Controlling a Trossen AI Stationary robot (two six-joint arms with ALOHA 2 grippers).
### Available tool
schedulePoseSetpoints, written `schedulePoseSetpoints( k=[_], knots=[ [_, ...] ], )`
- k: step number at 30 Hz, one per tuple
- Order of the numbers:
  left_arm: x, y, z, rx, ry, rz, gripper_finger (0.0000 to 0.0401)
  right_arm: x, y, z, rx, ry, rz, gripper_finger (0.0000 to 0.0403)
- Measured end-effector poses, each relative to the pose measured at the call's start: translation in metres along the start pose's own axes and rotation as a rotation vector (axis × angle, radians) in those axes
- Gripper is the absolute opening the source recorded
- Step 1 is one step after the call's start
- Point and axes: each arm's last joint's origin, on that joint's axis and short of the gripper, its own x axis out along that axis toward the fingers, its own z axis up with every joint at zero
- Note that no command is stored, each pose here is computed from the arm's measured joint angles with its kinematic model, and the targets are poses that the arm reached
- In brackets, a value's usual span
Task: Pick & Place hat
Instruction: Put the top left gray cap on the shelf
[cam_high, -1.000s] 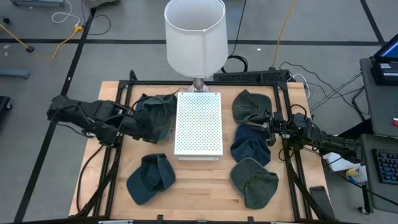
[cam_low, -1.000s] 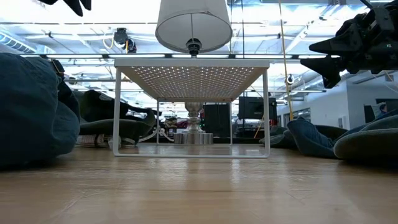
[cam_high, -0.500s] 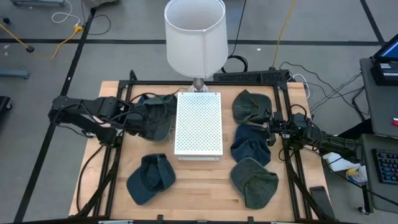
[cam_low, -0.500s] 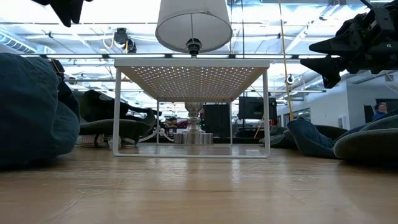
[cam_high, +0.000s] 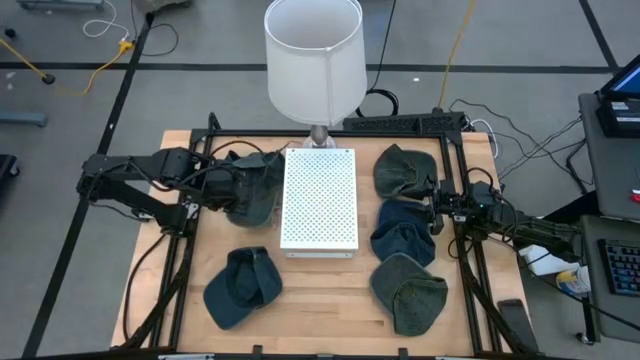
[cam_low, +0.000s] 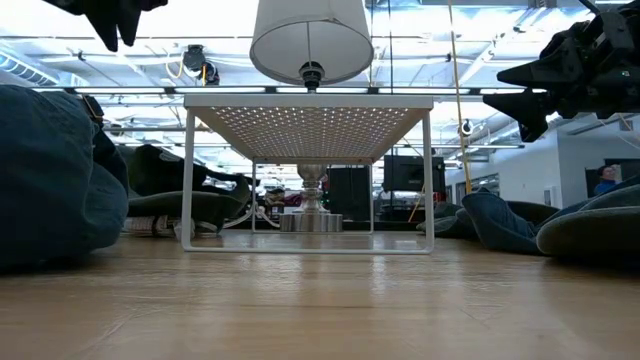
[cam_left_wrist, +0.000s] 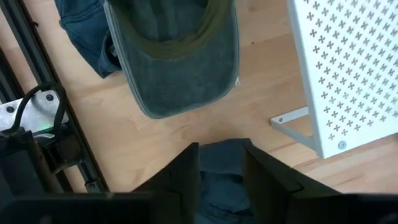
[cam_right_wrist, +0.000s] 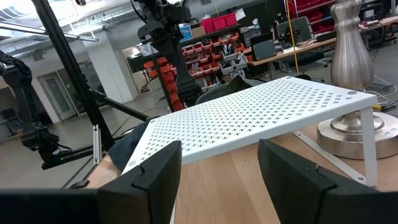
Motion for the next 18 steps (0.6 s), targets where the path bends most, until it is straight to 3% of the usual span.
schedulePoseSetpoints(
  k=[8, 18],
  knots=[
    [0.002, 0.008, 0.006, -0.041, -0.022, 0.013, 0.0196, 0.000, 0.000, 0.000, 0.000, 0.000, 0.000, 0.0208],
    [0.022, 0.035, 0.018, -0.101, -0.037, 0.094, 0.0191, 0.000, 0.000, 0.000, 0.000, 0.000, 0.000, 0.0208]
  ],
)
